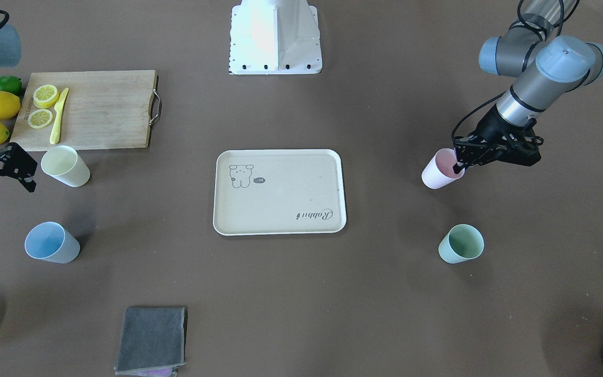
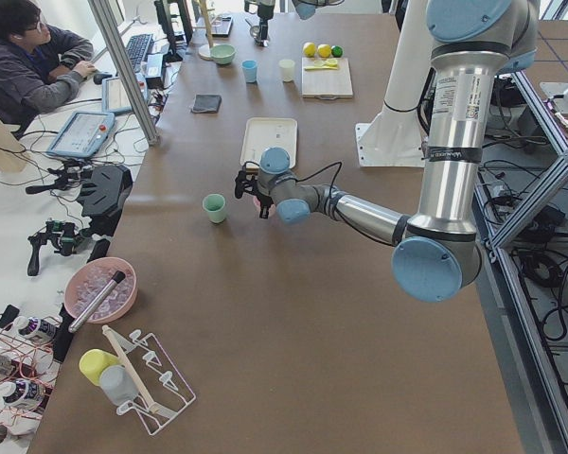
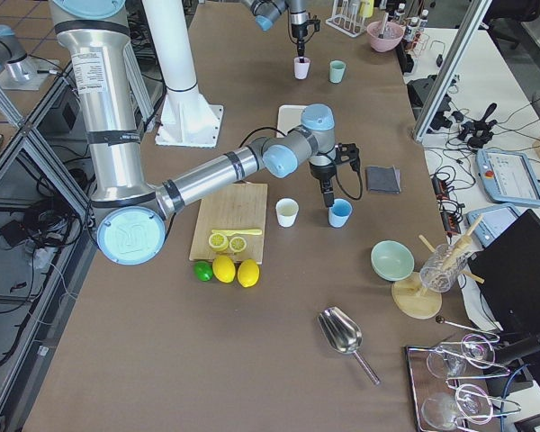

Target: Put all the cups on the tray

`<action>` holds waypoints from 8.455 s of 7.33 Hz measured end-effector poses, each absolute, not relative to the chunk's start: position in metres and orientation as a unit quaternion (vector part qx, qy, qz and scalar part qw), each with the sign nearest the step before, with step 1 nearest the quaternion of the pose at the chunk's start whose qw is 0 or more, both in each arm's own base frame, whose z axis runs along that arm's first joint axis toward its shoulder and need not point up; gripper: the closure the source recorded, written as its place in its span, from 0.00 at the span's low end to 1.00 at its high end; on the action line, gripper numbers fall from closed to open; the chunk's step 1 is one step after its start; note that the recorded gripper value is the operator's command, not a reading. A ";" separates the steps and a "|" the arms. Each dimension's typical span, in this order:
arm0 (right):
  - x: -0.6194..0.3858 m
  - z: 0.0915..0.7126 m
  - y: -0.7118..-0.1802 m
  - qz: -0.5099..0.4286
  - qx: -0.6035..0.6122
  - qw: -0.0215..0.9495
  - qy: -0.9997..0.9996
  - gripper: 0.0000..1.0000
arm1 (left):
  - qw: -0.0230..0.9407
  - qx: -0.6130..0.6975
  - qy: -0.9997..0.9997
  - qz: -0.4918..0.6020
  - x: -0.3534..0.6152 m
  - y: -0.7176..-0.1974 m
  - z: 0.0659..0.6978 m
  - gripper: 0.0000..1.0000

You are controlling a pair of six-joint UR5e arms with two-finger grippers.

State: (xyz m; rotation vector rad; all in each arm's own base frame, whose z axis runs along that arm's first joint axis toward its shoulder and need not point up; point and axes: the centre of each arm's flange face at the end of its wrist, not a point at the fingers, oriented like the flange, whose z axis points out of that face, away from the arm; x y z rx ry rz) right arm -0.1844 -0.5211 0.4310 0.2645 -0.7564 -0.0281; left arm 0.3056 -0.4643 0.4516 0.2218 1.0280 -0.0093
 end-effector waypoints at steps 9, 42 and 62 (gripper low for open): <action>-0.187 0.437 -0.522 -0.014 0.123 0.923 -0.365 0.00 | 0.879 0.066 0.471 -0.025 0.497 -0.425 0.259 0.57; -0.462 0.230 -0.538 0.085 0.046 0.894 -0.437 0.00 | 0.906 0.108 0.400 0.083 0.287 -0.612 0.384 0.02; -0.151 0.485 -0.450 -0.004 0.047 0.927 -0.373 0.02 | 0.876 0.063 0.477 0.001 0.470 -0.549 0.258 1.00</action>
